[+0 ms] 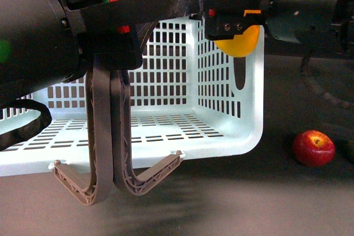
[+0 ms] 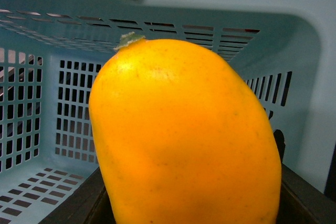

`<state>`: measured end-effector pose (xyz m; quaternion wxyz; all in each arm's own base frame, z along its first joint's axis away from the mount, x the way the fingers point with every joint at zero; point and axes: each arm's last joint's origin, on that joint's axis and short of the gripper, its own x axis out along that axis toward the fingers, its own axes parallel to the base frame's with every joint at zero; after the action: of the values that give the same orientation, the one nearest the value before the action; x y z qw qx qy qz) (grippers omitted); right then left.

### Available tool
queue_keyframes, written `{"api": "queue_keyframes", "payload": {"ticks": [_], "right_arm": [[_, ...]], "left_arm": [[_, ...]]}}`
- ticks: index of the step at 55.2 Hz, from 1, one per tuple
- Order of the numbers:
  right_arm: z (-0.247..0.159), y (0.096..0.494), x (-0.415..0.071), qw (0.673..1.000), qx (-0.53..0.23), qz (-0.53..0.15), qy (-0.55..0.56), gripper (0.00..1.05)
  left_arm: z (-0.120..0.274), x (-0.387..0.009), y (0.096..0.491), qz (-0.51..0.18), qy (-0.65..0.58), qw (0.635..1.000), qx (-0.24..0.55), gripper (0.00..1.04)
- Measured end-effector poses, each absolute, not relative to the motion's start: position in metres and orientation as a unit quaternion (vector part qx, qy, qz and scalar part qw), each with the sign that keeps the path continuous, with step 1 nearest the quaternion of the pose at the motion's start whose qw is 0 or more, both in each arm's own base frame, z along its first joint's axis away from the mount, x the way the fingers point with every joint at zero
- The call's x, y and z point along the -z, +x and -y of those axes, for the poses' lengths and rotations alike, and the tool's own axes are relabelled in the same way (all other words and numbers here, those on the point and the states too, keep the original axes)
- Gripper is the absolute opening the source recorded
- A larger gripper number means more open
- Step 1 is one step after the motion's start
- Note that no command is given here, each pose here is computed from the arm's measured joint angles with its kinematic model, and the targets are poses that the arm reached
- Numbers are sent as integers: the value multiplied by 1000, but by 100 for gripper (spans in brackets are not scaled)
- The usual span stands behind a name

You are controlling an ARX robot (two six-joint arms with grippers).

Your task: Pick mango with right arm and hold basket with left

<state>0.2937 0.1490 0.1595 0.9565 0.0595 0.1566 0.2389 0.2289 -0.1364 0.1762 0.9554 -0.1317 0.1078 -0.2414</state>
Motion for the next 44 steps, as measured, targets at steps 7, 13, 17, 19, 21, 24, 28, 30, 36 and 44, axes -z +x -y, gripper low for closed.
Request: {"api": "queue_keyframes", "payload": {"ticks": [7,13,17,19,21,24,28,30,36,44], "right_arm": [[-153,294,-155,956,-239,-159,59,65],[-154,294,-158,960,-232,-147,60,82],[-151,291,-161,963,-223,-137,60,91],[-149,288,-164,967,-213,-130,58,96],[-146,284,-167,971,-197,-122,52,99],[-139,279,-171,978,-172,-109,41,97],[-128,269,-177,985,-137,-95,40,96],[-121,263,-181,988,-124,-88,40,97],[-95,232,-195,994,-76,-68,47,97],[-73,196,-203,997,-34,-49,50,97]], "left_arm": [[136,-176,229,-108,-132,955,241,9],[136,-176,229,-108,-132,955,241,9],[136,-176,229,-108,-132,955,241,9],[136,-176,229,-108,-132,955,241,9],[136,-176,229,-108,-130,955,243,9],[136,-175,228,-110,-130,955,244,9],[136,-174,228,-112,-132,955,243,9],[136,-174,228,-113,-131,954,244,9],[136,-174,228,-112,-130,956,239,9],[136,-174,228,-112,-131,955,240,9]]}}
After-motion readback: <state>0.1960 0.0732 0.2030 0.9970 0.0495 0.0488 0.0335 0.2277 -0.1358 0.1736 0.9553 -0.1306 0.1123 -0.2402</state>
